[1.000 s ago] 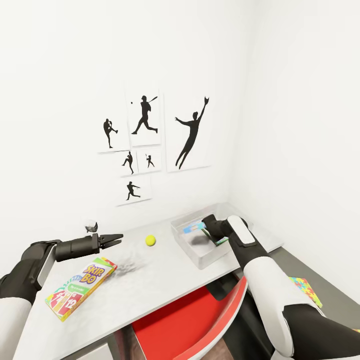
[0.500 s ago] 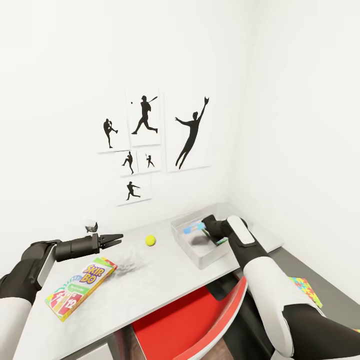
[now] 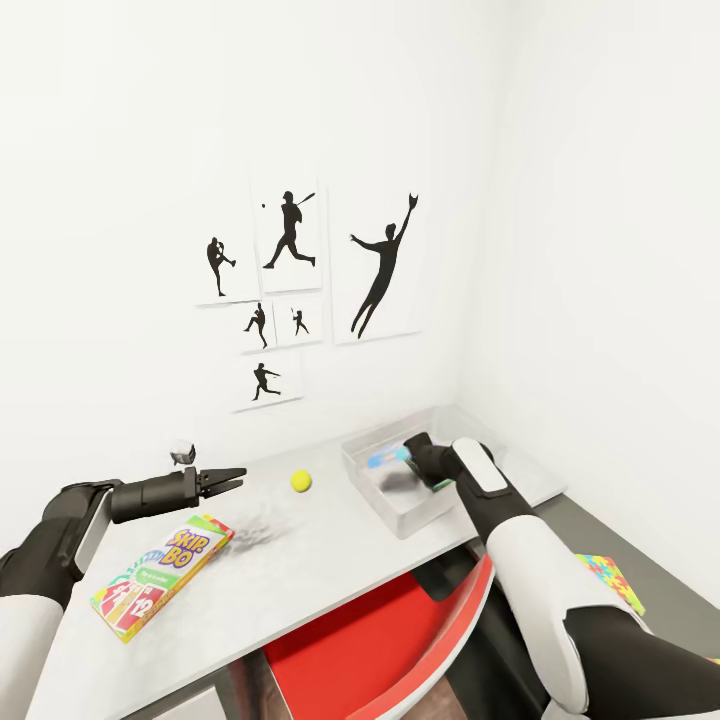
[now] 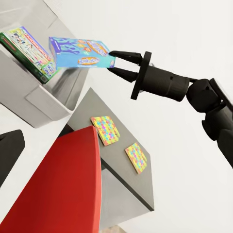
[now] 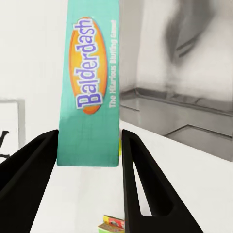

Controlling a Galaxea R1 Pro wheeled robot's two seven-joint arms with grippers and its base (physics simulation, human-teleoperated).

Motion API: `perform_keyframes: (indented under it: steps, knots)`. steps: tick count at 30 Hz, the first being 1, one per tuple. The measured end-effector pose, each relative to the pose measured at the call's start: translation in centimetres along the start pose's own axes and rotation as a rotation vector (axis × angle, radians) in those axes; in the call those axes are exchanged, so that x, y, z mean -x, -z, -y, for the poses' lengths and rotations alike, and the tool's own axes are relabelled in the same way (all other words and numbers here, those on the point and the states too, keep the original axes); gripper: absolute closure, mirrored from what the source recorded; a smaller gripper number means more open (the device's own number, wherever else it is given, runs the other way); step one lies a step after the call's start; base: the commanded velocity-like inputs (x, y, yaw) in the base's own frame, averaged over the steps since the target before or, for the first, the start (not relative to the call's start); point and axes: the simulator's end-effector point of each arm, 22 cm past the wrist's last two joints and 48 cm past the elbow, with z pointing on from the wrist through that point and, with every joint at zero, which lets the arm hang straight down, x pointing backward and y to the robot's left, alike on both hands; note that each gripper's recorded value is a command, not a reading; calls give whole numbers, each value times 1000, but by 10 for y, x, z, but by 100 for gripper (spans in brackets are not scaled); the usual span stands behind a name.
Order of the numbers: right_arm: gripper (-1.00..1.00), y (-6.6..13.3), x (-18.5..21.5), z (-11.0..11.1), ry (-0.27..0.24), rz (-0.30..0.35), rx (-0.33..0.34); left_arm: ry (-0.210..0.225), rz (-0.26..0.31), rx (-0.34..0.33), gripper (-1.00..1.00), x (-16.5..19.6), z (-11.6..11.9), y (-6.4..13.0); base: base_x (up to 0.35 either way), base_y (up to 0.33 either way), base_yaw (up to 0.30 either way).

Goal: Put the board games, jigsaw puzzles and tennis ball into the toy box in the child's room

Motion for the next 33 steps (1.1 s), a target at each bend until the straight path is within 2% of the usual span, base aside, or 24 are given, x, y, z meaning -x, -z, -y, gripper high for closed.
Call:
perform_keyframes:
  steps: [9,15,33]
  knots:
    - [100,1,11,2,14,22,3,0,-1,0,-100,0,0,0,0,0,0]
    - [100,1,11,2,17,15,3,-1,-1,0,-100,0,0,0,0,0,0]
    - [100,2,14,-5,0,21,41,1,0,-1,-100,0,0,0,0,0,0]
